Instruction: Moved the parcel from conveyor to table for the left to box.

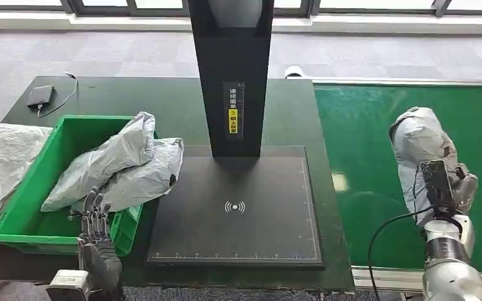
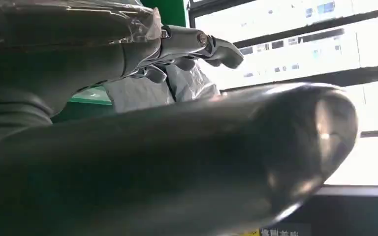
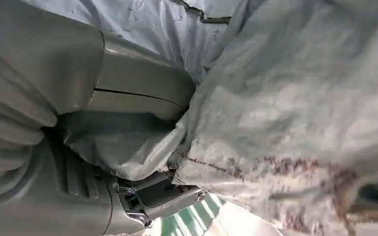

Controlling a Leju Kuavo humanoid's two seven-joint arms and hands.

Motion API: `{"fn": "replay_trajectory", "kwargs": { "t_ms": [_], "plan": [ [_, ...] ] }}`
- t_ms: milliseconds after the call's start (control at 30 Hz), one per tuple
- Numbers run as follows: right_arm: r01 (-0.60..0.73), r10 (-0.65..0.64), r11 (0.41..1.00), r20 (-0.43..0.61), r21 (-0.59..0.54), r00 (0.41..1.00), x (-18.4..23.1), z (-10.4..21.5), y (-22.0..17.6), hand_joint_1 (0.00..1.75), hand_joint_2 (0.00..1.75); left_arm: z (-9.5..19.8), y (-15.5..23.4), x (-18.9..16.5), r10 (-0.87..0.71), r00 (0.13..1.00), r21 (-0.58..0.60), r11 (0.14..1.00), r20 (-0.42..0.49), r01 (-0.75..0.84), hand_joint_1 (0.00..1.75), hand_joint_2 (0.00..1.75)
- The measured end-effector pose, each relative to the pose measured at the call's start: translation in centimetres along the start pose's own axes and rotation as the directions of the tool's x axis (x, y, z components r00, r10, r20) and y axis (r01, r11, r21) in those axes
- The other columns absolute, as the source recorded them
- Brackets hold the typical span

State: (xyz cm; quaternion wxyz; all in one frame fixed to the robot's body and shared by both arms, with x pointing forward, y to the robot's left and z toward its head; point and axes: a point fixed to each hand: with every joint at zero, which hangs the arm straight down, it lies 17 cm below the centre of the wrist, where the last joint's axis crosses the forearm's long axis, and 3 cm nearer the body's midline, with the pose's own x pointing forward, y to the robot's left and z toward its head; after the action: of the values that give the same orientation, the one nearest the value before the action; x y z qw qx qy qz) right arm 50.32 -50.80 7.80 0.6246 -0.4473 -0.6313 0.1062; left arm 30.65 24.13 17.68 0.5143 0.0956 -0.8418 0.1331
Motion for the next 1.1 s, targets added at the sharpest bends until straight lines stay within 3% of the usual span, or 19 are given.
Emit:
{"fn": "replay_trajectory", "kwargs": {
  "t_ms": [100, 267, 467, 633, 867, 1100],
  "plan": [
    [0.055, -0.052, 0.997, 0.045, -0.058, 0.998, 1.3, -0.3, -1.0, 1.75, 1.75, 0.0, 0.1, 0.0, -0.001, 1.0, 0.006, 1.0, 0.001, 0.001, 0.0, 0.0],
    [0.283, -0.273, 0.943, 0.082, -0.173, 0.959, 2.7, 0.9, -2.8, 1.75, 1.75, -0.1, 0.3, 0.1, 0.008, 1.0, 0.017, 1.0, 0.004, -0.008, 0.0, 0.0],
    [0.349, -0.331, 0.937, 0.316, -0.003, 0.889, 12.4, 4.4, 0.7, 1.75, 1.75, -0.4, 0.0, 0.2, 0.018, 1.0, 0.008, 1.0, 0.009, -0.018, 0.0, 0.0],
    [0.292, -0.368, 0.93, 0.525, 0.224, 0.768, 23.9, 11.3, 6.2, 1.75, 1.75, -0.9, -0.9, 0.1, 0.047, 0.999, -0.021, 0.999, 0.007, -0.047, 0.0, 0.0],
    [0.261, -0.488, 0.863, 0.578, 0.433, 0.655, 32.6, 20.7, 12.4, 1.75, 1.75, -2.0, -3.2, -0.2, 0.103, 0.995, -0.08, 0.991, 0.0, -0.102, 0.0, 0.0],
    [0.217, -0.53, 0.819, 0.558, 0.531, 0.638, 35.1, 25.1, 15.7, 1.75, 1.75, -2.5, -4.4, -0.5, 0.119, 0.993, -0.112, 0.986, -0.013, -0.12, 0.0, 0.0]
  ]
}}
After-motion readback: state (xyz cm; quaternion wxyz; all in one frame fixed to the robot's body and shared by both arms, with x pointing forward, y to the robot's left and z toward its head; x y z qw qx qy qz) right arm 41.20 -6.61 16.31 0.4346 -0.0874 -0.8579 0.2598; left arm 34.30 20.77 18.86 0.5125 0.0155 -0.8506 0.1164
